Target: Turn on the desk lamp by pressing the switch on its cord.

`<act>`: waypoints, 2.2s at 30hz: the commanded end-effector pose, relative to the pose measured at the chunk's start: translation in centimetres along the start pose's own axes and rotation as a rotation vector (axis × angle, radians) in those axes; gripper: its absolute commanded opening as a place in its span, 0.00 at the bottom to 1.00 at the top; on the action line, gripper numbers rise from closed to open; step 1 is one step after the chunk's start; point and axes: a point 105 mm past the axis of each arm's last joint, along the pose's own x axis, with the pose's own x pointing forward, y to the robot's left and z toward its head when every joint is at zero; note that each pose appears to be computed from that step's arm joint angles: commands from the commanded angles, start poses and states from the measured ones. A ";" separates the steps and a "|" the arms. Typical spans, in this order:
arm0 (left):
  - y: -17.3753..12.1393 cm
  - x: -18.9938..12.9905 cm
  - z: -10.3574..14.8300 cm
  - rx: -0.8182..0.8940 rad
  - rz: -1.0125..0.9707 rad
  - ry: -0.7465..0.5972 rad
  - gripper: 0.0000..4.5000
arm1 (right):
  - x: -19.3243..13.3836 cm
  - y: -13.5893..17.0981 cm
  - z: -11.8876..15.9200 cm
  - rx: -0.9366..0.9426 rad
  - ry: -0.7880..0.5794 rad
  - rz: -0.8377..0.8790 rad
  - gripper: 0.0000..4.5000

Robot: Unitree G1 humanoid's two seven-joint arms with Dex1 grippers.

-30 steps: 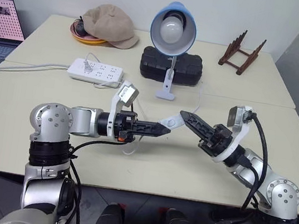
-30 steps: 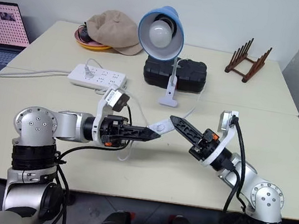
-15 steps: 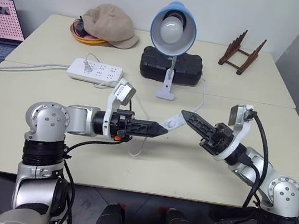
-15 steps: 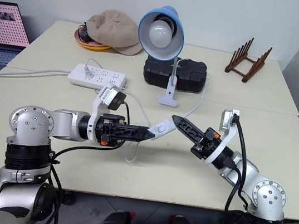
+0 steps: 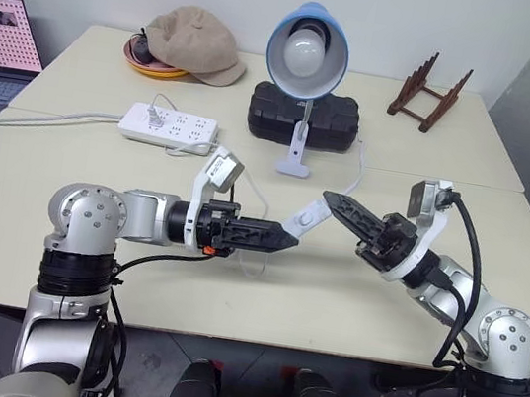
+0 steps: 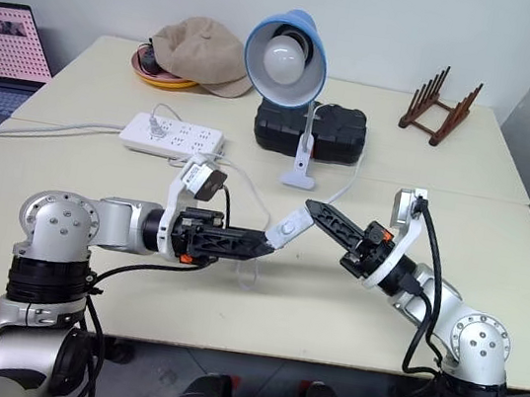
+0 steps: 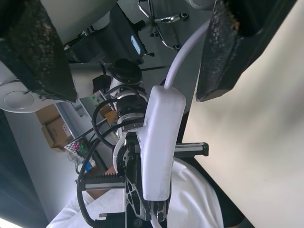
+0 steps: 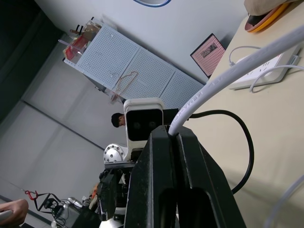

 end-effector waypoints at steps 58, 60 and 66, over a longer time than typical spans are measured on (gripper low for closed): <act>-1.3 1.0 1.0 0.086 -0.020 -0.022 0.08 | 1.1 3.2 -2.9 0.080 0.010 0.103 0.78; -1.3 1.0 0.9 0.086 -0.019 -0.021 0.08 | 1.1 3.1 -3.0 0.079 0.013 0.102 0.70; -1.3 0.9 0.7 0.086 -0.015 -0.015 0.08 | 0.9 3.0 -3.2 0.080 0.019 0.095 0.39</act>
